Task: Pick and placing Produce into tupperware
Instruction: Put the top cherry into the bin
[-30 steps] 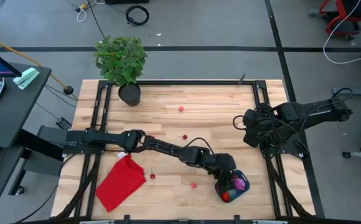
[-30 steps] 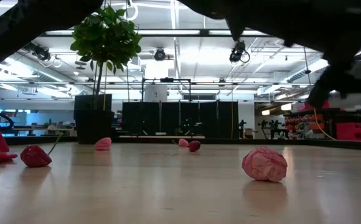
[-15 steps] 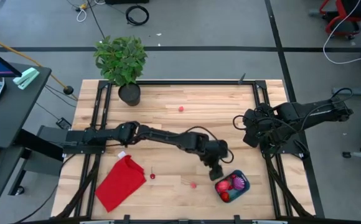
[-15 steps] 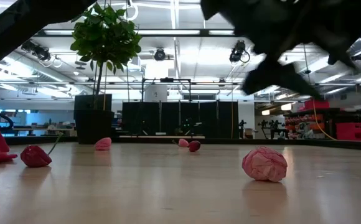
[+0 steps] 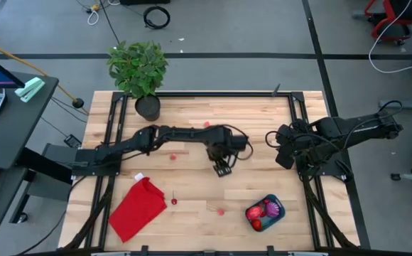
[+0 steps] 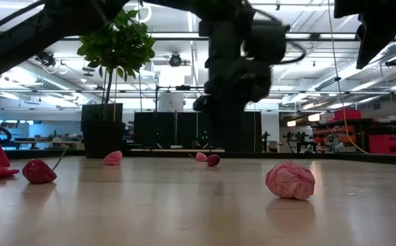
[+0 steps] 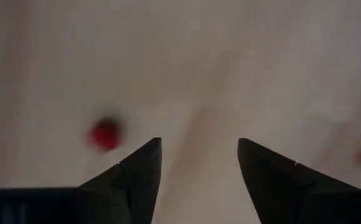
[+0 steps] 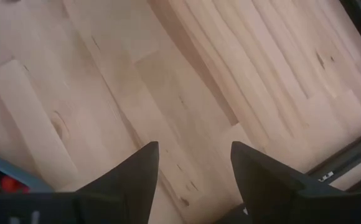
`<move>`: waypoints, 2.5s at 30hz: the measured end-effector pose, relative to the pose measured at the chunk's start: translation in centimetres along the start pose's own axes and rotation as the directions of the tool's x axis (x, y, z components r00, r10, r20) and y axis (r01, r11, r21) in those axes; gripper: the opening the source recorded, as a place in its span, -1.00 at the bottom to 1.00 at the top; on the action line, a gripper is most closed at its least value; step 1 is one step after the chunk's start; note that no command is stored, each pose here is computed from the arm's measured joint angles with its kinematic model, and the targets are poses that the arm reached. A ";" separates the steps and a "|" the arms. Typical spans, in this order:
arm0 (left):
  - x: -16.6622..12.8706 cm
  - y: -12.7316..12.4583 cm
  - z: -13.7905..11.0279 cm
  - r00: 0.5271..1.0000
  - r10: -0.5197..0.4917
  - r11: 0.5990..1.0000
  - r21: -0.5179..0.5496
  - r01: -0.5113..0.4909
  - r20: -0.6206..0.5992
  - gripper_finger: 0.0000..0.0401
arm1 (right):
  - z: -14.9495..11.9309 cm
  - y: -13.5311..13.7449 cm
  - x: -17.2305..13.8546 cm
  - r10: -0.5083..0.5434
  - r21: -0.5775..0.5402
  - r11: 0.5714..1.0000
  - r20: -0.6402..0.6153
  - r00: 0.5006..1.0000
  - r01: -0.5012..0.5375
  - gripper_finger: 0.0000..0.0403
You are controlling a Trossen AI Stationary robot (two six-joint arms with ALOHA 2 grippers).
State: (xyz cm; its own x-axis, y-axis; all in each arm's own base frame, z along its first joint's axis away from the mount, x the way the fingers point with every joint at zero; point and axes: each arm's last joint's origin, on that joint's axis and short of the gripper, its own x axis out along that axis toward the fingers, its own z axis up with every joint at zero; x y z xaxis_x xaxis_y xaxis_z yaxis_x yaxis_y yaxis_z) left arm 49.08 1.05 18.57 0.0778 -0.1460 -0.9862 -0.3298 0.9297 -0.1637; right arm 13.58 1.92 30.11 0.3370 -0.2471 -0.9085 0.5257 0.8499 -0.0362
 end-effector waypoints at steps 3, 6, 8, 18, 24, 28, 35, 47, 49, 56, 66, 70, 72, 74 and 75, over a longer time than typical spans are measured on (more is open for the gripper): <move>0.0 1.6 0.0 0.998 0.051 0.999 -0.010 -0.052 -0.037 0.05 | 0.0 0.0 0.0 0.000 0.002 1.000 0.000 1.000 0.000 0.05; 0.3 2.7 0.0 0.994 0.087 0.996 -0.013 -0.088 -0.060 0.03 | 0.0 0.0 0.0 0.000 0.002 1.000 0.000 1.000 0.000 0.05; 0.3 3.0 -0.2 0.992 0.094 0.995 -0.018 -0.096 -0.080 0.02 | 0.0 0.0 0.0 0.000 0.002 1.000 0.000 1.000 0.000 0.05; 0.4 2.7 -0.6 0.979 0.186 0.982 0.048 -0.183 -0.085 -0.01 | 0.0 0.0 0.0 0.000 0.002 1.000 0.000 1.000 0.000 0.05; 2.1 2.3 -1.4 0.966 0.212 0.976 0.087 -0.201 -0.145 -0.01 | 0.0 0.0 0.0 0.000 0.003 1.000 0.000 1.000 0.000 0.05; 3.8 2.7 -2.2 0.942 0.274 0.960 0.105 -0.258 -0.193 -0.03 | 0.0 0.0 0.0 -0.001 0.003 1.000 0.000 1.000 0.001 0.05; 4.5 2.9 -2.3 0.945 0.270 0.960 0.124 -0.251 -0.182 -0.13 | 0.0 0.0 0.0 -0.001 0.002 1.000 0.000 1.000 0.001 0.05; 4.5 2.8 -2.1 0.948 0.267 0.961 0.116 -0.249 -0.174 -0.43 | 0.2 0.2 0.0 0.016 0.011 1.000 0.020 1.000 -0.016 0.05; 4.5 2.6 -2.2 0.948 0.267 0.961 0.120 -0.249 -0.172 -0.52 | 0.3 0.2 0.0 0.021 0.014 1.000 0.027 0.999 -0.021 0.05; 4.0 2.1 -1.7 0.952 0.276 0.957 0.123 -0.261 -0.130 -0.95 | 0.3 0.3 0.0 0.025 0.016 1.000 0.032 0.999 -0.026 0.05; -0.8 0.3 -0.1 0.979 0.190 0.978 0.068 -0.195 0.076 -0.97 | 0.3 0.3 0.0 0.026 0.017 0.999 0.032 0.999 -0.027 0.05; -3.1 -1.2 0.1 0.981 0.060 0.998 0.010 -0.063 0.184 -0.97 | 0.3 0.3 0.0 0.027 0.017 0.999 0.034 0.999 -0.027 0.05; -3.9 -2.8 0.1 0.968 -0.010 1.000 0.007 0.008 0.251 -0.98 | 0.4 0.3 0.0 0.027 0.018 0.999 0.037 0.999 -0.028 0.05; -4.6 -4.8 0.0 0.943 -0.087 0.996 0.019 0.085 0.322 -0.98 | 0.4 0.3 0.0 0.023 0.018 1.000 0.043 0.999 -0.024 0.05; -4.8 -6.0 0.0 0.925 -0.132 0.991 0.033 0.128 0.356 -0.98 | 0.4 0.3 0.0 0.018 0.019 1.000 0.048 0.999 -0.019 0.05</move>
State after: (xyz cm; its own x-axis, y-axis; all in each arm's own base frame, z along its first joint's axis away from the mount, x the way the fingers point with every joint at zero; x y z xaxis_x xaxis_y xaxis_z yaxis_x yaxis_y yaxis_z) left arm 50.65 -3.83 24.26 0.4499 -0.1372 -0.8825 -0.2857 0.9141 -0.2878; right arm 14.04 1.95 30.27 0.3833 -0.2541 -0.8880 0.5343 0.8452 -0.0112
